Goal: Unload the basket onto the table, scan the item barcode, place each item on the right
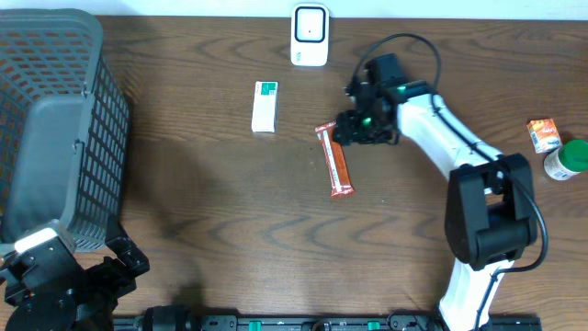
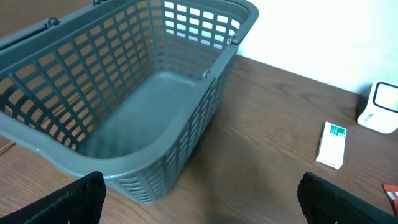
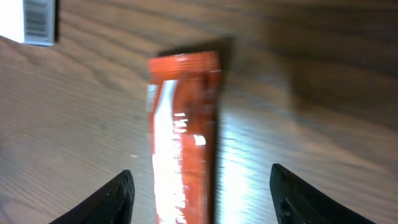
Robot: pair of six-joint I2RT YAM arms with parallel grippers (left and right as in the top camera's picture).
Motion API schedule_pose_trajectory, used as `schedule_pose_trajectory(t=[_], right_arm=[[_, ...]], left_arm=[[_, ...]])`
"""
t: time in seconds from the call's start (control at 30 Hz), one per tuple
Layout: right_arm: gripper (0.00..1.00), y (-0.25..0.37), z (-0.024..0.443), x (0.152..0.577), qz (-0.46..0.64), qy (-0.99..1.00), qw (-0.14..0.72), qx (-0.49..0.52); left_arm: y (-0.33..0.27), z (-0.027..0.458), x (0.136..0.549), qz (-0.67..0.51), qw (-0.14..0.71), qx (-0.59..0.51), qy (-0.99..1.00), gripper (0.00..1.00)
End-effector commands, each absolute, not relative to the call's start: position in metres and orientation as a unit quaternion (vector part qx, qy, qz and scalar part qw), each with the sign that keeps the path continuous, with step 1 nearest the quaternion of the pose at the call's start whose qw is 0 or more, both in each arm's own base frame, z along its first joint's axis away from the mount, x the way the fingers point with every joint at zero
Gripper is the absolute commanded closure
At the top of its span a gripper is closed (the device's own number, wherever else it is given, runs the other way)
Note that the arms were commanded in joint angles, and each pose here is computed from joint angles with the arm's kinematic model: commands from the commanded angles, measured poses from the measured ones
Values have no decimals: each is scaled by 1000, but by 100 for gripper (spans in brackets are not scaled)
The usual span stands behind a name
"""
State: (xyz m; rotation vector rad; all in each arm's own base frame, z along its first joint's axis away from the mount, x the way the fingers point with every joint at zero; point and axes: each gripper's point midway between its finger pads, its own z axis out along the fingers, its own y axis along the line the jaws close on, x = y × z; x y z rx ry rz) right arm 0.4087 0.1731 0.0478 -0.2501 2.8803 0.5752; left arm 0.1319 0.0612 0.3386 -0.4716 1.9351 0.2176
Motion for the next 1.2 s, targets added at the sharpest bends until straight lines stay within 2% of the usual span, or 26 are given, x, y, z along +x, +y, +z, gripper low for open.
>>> schedule_pose_trajectory(t=[0.0, 0.13, 0.4, 0.63, 0.87, 1.17], right_arm=[[37, 176, 48, 401, 243, 958, 88, -123], [44, 192, 30, 394, 304, 937, 70, -157], [45, 198, -30, 385, 330, 933, 16, -142], [47, 202, -52, 371, 340, 931, -20, -134], [72, 200, -63, 359, 337, 929, -40, -149], [88, 201, -62, 359, 341, 926, -38, -155]], left_arm=[[61, 337, 133, 88, 536, -201, 815, 0], [61, 337, 133, 88, 537, -201, 815, 0], [61, 337, 133, 88, 536, -201, 815, 0], [61, 337, 133, 88, 536, -201, 815, 0], [61, 337, 133, 88, 536, -201, 815, 0], [61, 337, 133, 88, 536, -201, 815, 0]])
